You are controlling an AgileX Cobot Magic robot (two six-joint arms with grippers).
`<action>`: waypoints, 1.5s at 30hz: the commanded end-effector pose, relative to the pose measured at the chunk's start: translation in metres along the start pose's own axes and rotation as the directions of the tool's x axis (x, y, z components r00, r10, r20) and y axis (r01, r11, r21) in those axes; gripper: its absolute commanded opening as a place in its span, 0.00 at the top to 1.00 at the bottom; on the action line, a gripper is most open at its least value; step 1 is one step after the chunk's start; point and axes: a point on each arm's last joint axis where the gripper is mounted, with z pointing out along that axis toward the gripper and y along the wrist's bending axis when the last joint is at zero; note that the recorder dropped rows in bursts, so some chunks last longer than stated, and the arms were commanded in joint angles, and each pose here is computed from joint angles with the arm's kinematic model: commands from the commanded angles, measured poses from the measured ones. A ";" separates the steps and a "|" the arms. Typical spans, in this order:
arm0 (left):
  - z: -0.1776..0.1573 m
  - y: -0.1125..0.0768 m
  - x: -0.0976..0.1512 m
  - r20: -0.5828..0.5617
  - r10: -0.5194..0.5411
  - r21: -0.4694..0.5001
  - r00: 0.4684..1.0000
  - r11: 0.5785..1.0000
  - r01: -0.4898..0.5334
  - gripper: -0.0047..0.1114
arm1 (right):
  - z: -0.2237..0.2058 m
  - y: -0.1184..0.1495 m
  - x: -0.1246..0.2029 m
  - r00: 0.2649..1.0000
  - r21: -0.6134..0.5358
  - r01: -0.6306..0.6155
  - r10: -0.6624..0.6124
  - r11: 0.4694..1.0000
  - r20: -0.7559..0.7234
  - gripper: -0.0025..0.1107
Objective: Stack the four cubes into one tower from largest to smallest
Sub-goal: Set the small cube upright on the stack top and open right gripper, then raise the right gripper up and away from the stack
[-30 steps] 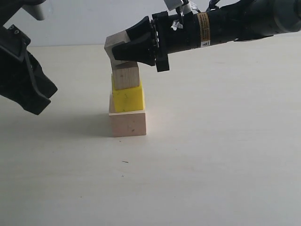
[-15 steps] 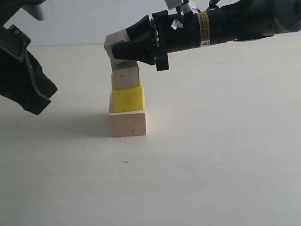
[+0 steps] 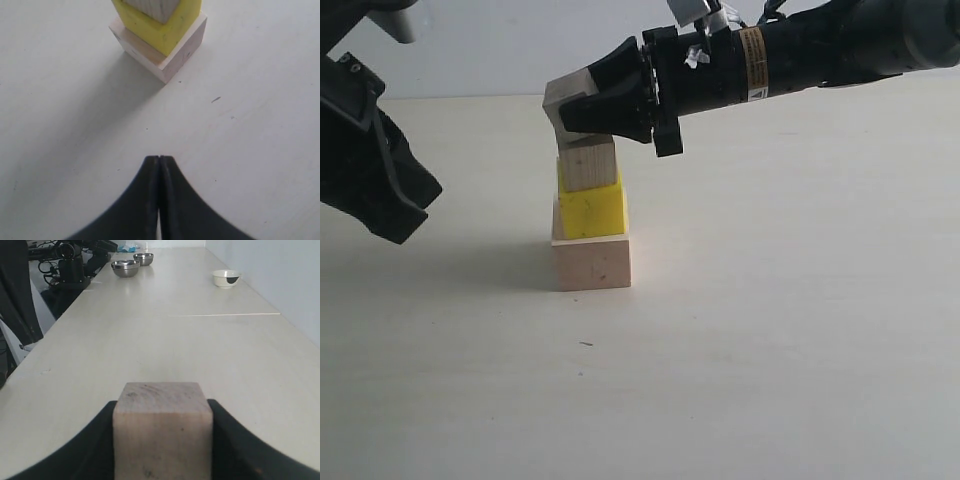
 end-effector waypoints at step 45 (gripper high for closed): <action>0.001 0.001 0.000 0.006 0.009 -0.004 1.000 1.000 -0.009 0.96 | -0.046 0.034 -0.111 0.995 0.270 0.055 -0.029 0.961 -0.098 0.48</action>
